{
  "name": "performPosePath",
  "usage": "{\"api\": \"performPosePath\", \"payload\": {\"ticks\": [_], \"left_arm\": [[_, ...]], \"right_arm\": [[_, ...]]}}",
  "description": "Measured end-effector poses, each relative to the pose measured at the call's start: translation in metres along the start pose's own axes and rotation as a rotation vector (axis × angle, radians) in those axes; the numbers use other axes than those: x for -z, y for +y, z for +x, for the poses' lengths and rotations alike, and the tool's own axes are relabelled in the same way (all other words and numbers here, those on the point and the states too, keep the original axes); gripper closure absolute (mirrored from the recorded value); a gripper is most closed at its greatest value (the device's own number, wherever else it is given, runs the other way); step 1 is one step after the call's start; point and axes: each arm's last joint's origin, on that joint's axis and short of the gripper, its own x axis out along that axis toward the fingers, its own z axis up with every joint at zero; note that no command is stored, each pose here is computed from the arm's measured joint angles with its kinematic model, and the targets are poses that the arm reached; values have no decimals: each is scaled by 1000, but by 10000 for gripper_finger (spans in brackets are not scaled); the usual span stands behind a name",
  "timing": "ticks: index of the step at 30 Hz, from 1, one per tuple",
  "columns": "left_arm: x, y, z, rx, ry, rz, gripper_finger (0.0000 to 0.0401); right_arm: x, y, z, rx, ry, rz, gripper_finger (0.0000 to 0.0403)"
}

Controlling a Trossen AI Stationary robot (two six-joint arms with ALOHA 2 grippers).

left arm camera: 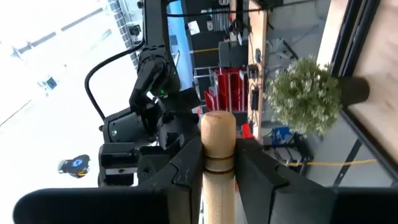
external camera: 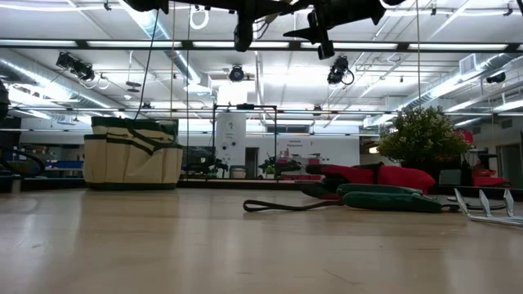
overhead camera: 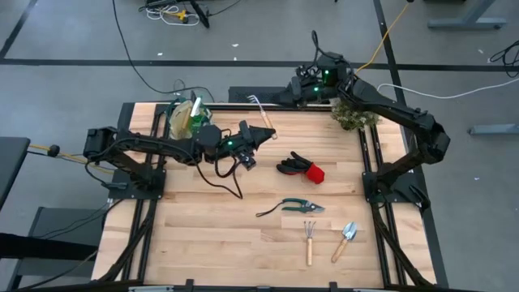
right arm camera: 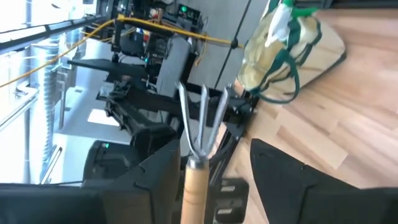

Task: Pick & Place Garden tools in Gardening bag
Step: Put the top brown hand rake into the gardening bag

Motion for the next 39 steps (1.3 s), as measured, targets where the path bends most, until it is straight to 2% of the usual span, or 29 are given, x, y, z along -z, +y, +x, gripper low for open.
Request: {"api": "performPosePath", "payload": {"ticks": [7, 14, 22, 29, 35, 39], "left_arm": [[1, 3, 1, -37, -88, -146, 321], [12, 6, 3, -61, -55, -198, 317], [17, 25, -8, -108, -61, -333, 319], [24, 40, -24, -59, -48, -400, 320], [35, 61, -47, -54, 1, -429, 317], [43, 73, -64, -47, 22, -495, 318]], "right_arm": [[1, 3, -4, -8, -4, -21, 206], [2, 4, -3, -9, 1, -28, 206], [2, 4, -2, -8, -1, -36, 206], [2, 4, -3, -8, -1, -39, 206], [2, 4, -2, -9, -2, -50, 206], [2, 4, -2, -9, -3, -68, 206]]}}
